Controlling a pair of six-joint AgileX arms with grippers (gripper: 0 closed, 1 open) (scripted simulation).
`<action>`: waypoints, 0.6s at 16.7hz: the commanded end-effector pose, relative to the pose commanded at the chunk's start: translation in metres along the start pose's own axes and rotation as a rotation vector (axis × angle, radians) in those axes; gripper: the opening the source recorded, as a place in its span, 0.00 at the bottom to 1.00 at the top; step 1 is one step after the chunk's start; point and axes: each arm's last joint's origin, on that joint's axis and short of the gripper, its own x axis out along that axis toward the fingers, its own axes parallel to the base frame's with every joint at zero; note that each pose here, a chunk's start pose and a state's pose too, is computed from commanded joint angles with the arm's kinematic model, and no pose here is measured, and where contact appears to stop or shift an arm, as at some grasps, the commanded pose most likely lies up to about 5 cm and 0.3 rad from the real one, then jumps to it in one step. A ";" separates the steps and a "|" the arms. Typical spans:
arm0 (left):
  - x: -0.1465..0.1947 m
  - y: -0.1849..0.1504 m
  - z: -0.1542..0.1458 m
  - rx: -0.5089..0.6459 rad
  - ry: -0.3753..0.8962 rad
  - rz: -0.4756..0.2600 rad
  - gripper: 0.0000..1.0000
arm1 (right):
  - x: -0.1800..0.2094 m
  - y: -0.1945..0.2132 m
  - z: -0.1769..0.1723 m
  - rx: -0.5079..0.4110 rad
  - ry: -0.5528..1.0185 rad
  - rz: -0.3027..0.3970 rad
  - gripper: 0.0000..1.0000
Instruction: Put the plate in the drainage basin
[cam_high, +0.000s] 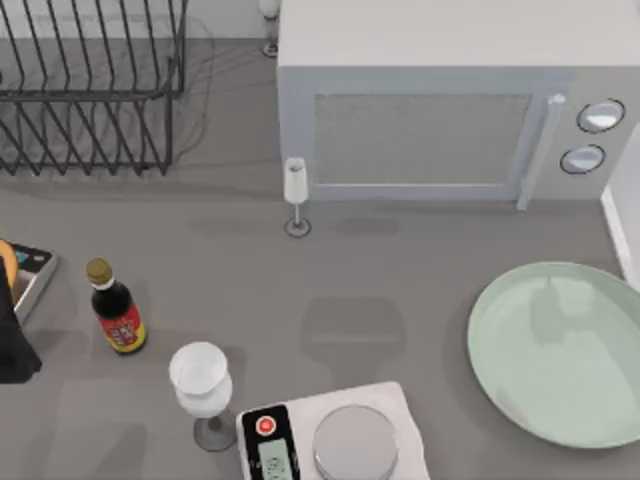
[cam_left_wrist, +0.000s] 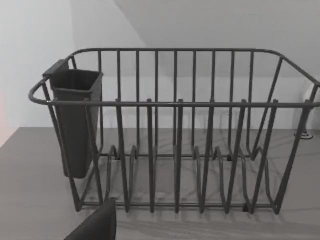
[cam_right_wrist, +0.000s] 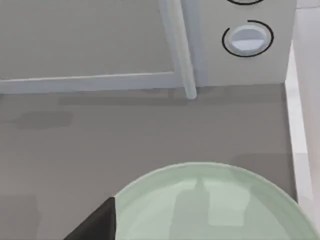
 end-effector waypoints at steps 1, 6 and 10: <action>0.000 0.000 0.000 0.000 0.000 0.000 1.00 | 0.009 0.008 0.011 0.014 0.094 0.003 1.00; 0.000 0.000 0.000 0.000 0.000 0.000 1.00 | 0.076 0.059 0.043 0.044 0.552 -0.053 1.00; 0.000 0.000 0.000 0.000 0.000 0.000 1.00 | 0.132 0.099 0.037 0.029 0.825 -0.149 1.00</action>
